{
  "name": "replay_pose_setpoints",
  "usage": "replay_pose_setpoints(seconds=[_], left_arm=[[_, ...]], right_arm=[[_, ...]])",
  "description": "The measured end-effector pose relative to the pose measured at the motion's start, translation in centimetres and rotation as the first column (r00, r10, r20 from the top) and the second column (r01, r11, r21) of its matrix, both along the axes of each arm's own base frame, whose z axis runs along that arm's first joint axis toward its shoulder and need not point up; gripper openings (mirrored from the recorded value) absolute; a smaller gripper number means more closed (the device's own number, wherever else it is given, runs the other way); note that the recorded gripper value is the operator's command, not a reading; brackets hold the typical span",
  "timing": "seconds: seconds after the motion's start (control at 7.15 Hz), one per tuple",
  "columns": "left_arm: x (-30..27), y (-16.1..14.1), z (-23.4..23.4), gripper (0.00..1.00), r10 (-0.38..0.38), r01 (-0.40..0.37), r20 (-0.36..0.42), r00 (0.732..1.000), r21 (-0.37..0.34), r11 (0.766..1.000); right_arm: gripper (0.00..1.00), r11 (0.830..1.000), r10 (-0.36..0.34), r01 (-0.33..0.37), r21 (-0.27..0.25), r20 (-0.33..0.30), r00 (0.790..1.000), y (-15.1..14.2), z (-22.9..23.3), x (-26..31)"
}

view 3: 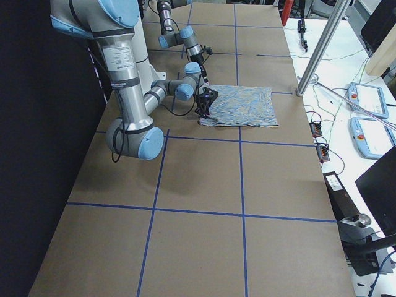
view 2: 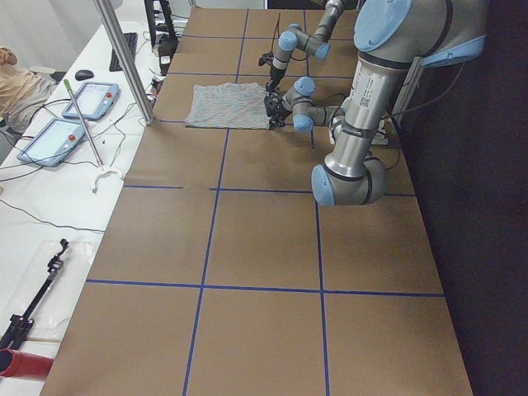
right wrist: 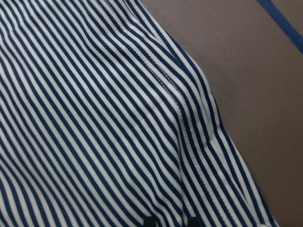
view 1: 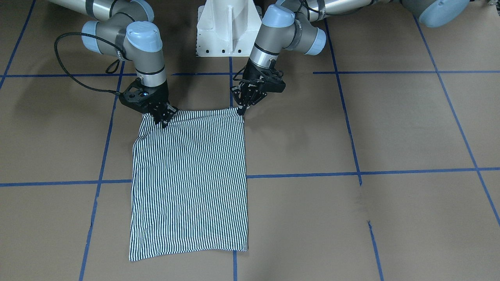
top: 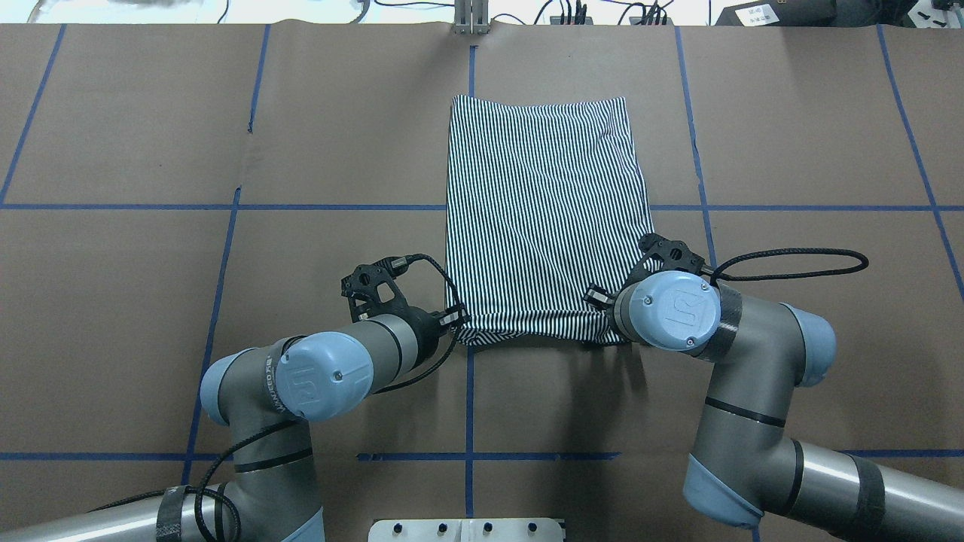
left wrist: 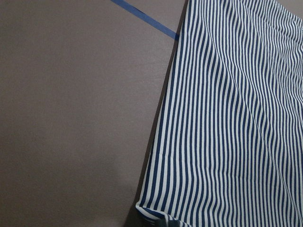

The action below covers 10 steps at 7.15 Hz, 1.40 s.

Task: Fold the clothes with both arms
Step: 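Lift the near edge with both grippers and fold it away from the robot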

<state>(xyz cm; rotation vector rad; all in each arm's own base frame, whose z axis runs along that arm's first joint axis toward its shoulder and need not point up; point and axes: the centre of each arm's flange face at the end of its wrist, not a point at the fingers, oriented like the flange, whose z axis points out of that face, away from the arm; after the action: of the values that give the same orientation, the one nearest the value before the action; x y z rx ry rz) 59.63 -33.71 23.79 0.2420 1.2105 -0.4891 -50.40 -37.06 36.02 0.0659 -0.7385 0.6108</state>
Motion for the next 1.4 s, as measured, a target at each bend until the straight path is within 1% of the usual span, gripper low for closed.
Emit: replay_pose_setpoints(seconds=[0.28, 0.7, 0.84, 0.98, 1.12, 1.26, 1.4], left_arm=[[0.0, 0.0, 0.1, 0.00, 0.000, 0.000, 0.001, 1.000, 0.000, 1.000], [-0.3, -0.1, -0.2, 0.00, 0.002, -0.002, -0.002, 1.000, 0.005, 1.000], [-1.2, -0.1, -0.7, 0.00, 0.008, -0.008, -0.002, 1.000, 0.031, 0.999], [-3.3, 0.3, -1.4, 0.00, 0.020, -0.019, -0.001, 1.000, 0.071, 0.997], [-6.2, 1.1, -2.2, 0.00, 0.036, -0.036, -0.001, 0.999, 0.089, 0.995], [-9.0, 2.1, -3.9, 0.00, 0.054, -0.054, 0.001, 0.999, 0.088, 0.995], [-11.9, 3.2, -6.1, 0.00, 0.068, -0.068, 0.006, 0.998, 0.080, 0.994]], right_arm=[[0.00, 1.000, 0.002, -0.002, 0.007, 0.016, 1.000, -0.1, -0.9, 0.0], [0.00, 1.000, 0.006, -0.007, 0.012, 0.023, 1.000, -0.4, -1.4, 0.1], [0.00, 1.000, 0.008, -0.009, 0.018, 0.038, 0.999, -0.4, -2.3, 0.2], [0.00, 1.000, 0.009, -0.011, 0.029, 0.069, 0.998, -0.3, -4.1, 0.6], [0.00, 0.999, 0.003, -0.008, 0.044, 0.107, 0.994, 0.5, -6.4, 1.5], [0.00, 0.998, -0.016, 0.008, 0.057, 0.138, 0.990, 2.3, -9.2, 2.9], [0.00, 0.997, -0.049, 0.039, 0.065, 0.159, 0.986, 5.1, -12.6, 5.0]])
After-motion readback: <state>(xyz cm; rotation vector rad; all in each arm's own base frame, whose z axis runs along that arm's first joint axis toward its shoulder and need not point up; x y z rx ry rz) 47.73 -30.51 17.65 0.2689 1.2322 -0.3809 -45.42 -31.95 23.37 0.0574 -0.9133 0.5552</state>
